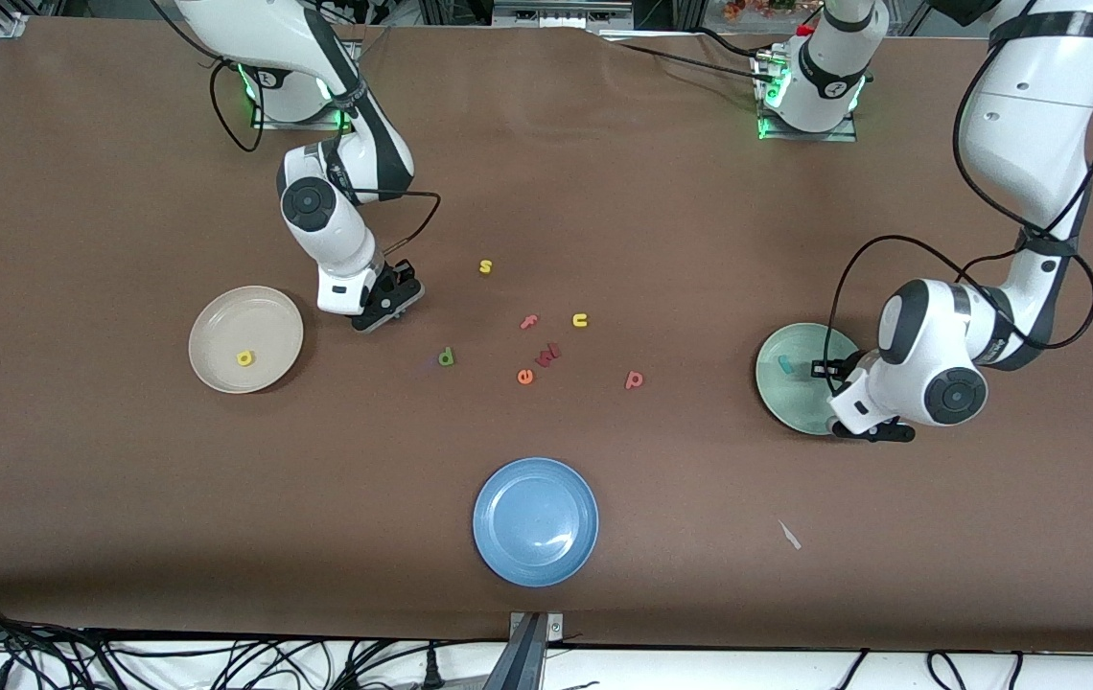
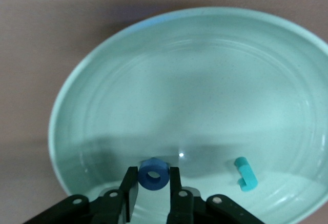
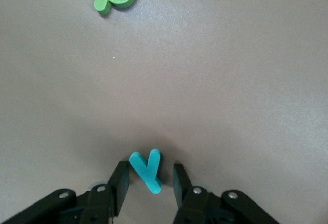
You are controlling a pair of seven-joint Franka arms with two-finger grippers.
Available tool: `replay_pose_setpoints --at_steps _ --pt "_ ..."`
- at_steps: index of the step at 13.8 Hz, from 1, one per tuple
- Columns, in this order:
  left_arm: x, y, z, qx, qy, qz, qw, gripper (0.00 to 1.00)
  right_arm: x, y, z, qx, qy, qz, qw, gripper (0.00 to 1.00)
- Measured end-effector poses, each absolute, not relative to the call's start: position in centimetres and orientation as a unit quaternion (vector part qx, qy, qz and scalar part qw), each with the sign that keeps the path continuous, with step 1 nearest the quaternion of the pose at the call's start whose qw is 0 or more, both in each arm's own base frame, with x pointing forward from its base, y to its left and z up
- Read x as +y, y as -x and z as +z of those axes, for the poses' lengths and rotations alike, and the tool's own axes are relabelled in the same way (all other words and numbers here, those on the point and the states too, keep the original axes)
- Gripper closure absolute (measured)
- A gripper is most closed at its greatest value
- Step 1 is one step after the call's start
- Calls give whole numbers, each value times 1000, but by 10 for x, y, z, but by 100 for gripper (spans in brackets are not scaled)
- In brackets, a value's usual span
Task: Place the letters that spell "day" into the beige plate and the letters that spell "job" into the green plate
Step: 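Carry the blue o to the green plate while the right gripper grasps the y, then release the blue o with the left gripper while the right gripper places the y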
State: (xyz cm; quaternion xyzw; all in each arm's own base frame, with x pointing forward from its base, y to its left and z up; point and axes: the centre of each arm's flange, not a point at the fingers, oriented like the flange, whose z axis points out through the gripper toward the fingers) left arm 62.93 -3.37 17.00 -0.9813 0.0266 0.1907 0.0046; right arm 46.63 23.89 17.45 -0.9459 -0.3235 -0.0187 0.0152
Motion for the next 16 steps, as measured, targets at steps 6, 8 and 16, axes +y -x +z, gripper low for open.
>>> replay_pose_setpoints --at_steps 6,8,16 --pt "-55 -633 207 42 981 188 2 5 241 -467 177 -324 946 -24 16 80" --pt "-88 -633 245 48 983 177 0 0 241 -467 177 -324 946 -24 16 82" --pt "-266 -608 295 91 987 131 -6 0 194 -509 208 -268 963 -18 8 85"
